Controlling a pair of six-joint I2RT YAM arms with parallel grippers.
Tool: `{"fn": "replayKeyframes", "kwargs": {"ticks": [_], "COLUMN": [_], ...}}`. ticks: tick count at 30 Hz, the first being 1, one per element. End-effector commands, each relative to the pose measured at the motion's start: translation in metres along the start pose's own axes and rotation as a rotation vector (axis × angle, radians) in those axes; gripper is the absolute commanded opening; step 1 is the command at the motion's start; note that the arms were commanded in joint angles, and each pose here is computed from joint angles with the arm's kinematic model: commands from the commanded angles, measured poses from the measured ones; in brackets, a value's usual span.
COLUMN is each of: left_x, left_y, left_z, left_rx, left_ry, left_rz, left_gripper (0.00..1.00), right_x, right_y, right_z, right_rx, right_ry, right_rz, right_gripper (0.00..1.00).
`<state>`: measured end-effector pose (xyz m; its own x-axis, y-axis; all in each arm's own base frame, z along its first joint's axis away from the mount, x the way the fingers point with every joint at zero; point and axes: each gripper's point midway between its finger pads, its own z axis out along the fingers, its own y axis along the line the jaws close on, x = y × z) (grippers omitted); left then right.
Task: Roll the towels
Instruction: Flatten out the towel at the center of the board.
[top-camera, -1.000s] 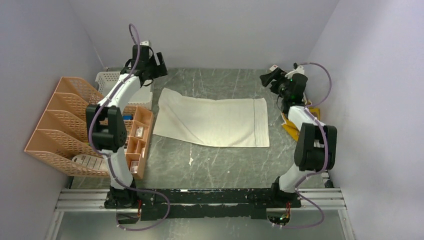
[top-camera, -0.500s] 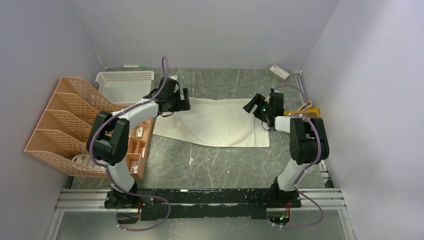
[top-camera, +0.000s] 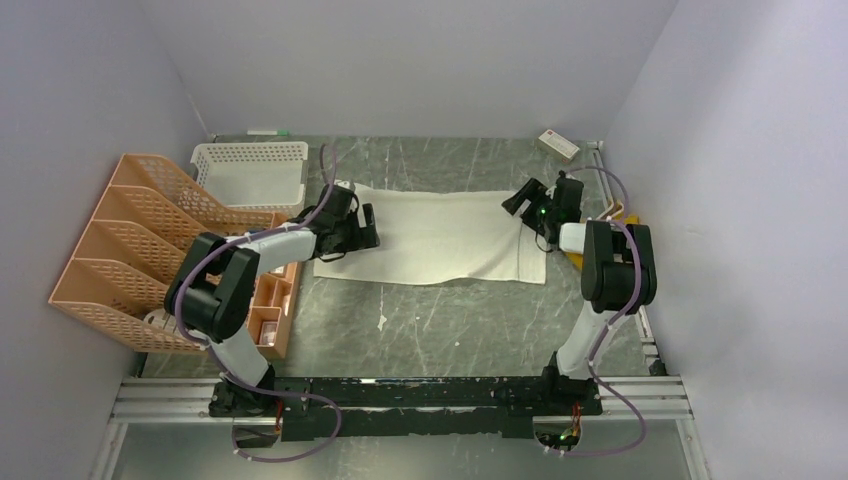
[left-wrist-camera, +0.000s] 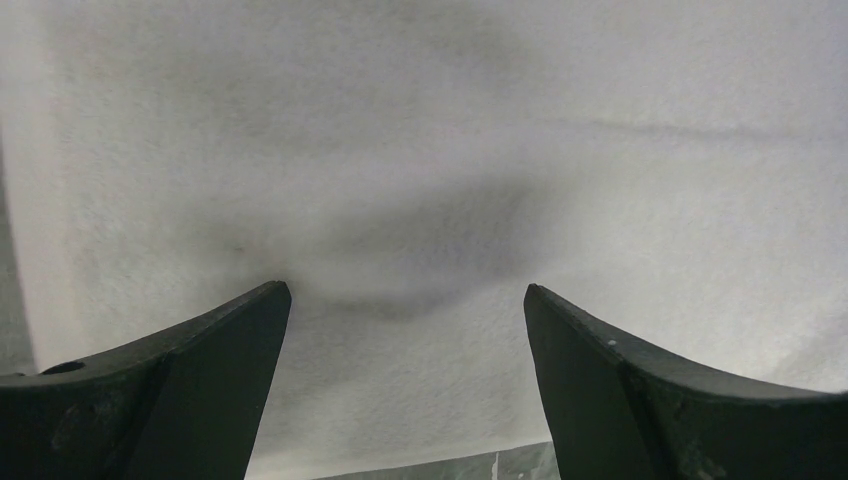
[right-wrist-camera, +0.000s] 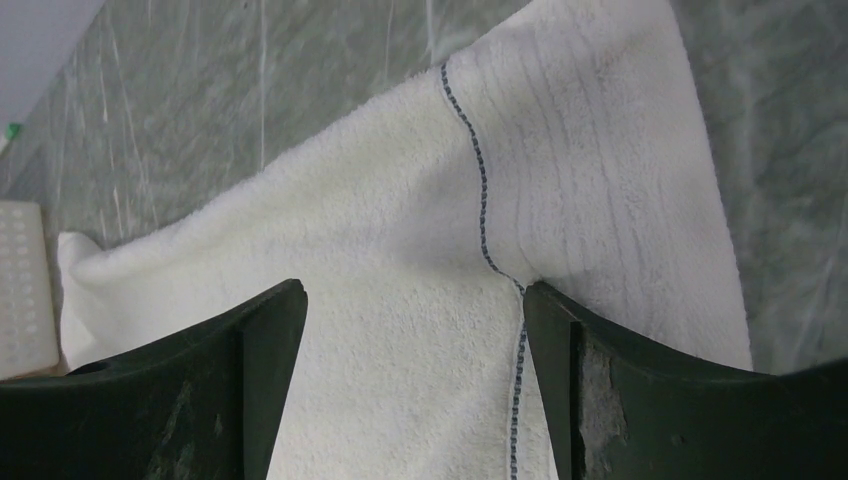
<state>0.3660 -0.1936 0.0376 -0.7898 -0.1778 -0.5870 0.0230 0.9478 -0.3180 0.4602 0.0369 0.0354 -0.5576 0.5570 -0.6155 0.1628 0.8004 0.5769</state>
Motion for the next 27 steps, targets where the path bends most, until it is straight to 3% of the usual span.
{"fn": "replayKeyframes", "kwargs": {"ticks": [1, 7, 12, 16, 22, 27], "left_x": [-0.016, -0.029, -0.034, -0.035, -0.035, -0.041], "left_y": [-0.006, -0.01, -0.014, -0.012, -0.01, -0.008], "left_z": [0.002, -0.004, -0.011, -0.022, -0.035, -0.04], "left_rx": [0.004, -0.004, 0.01, 0.009, 0.006, -0.006], "left_ry": [-0.067, -0.094, -0.102, -0.118, -0.131, -0.147], "left_rz": [-0.016, -0.009, -0.012, -0.017, -0.011, 0.004], "left_gripper": [0.99, 0.99, 0.99, 0.99, 0.99, 0.99], "right_x": [0.003, -0.031, -0.04, -0.021, 0.019, 0.044], "right_y": [-0.029, 0.024, 0.069, 0.045, -0.005, -0.032], "right_z": [0.012, -0.002, -0.037, -0.071, -0.093, -0.097], "right_rx": [0.1, -0.051, -0.074, 0.03, 0.214, 0.241], "right_ry": [0.05, -0.016, -0.103, -0.148, -0.095, -0.029], "right_rz": [-0.028, -0.134, -0.167, -0.066, -0.029, 0.038], "right_gripper": [0.81, 0.81, 0.81, 0.81, 0.83, 0.83]}}
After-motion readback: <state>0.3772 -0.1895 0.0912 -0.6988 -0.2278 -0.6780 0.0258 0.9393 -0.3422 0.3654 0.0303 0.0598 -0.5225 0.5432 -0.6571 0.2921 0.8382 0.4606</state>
